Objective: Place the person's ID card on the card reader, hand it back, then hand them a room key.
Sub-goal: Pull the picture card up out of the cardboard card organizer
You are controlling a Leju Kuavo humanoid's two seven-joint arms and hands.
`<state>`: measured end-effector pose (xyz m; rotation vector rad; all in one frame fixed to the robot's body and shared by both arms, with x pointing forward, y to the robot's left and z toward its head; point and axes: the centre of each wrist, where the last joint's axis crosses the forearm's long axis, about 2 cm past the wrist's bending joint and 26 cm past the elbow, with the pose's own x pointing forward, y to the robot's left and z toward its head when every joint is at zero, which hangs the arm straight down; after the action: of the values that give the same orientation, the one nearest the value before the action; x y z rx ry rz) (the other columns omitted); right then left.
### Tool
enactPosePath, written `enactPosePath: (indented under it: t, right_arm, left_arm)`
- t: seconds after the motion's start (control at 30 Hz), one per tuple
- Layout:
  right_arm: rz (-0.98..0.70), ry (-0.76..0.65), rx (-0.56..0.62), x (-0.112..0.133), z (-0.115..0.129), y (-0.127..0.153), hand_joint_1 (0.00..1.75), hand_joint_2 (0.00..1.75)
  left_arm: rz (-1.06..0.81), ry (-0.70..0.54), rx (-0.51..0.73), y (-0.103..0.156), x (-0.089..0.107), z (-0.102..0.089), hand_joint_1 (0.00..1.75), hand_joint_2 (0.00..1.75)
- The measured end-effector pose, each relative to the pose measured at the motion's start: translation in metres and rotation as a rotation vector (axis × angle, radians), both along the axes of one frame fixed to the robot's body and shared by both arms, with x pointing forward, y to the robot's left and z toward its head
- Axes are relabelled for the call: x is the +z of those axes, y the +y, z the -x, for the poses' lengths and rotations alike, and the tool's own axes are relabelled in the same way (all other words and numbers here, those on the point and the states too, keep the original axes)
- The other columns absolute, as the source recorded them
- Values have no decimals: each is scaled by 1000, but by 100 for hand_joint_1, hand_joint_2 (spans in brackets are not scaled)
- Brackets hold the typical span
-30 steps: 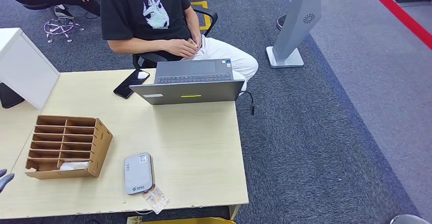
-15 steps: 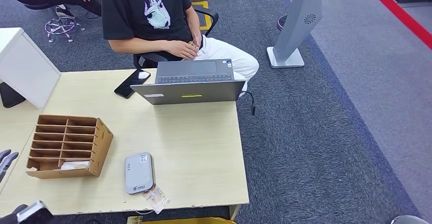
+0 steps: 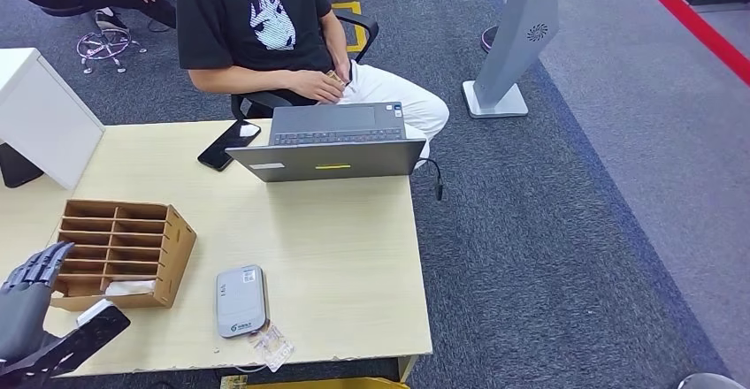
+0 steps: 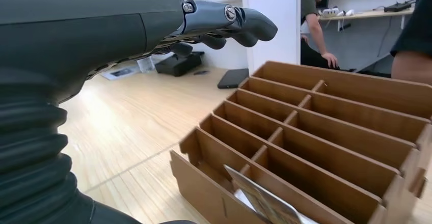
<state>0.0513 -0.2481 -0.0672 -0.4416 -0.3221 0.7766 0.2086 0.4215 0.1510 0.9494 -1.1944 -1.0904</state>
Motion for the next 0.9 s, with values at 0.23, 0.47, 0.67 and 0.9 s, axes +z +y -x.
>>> enactPosePath:
  t: [0.23, 0.47, 0.67, 0.9]
  right_arm:
    - [-3, -3, 8, -1, -1, -1, 0, 175]
    - [-3, -3, 11, -1, -1, -1, 0, 175]
    - [-4, -4, 13, -1, -2, -1, 0, 175]
    - [-1, -6, 20, -1, -2, -1, 0, 175]
  left_arm:
    - [40, 32, -10, -12, -15, -9, 0, 175]
    - [55, 42, -13, -19, -21, -14, 0, 175]
    - [60, 53, -15, -21, -25, -16, 0, 175]
    - [62, 64, -19, -23, -28, -16, 0, 175]
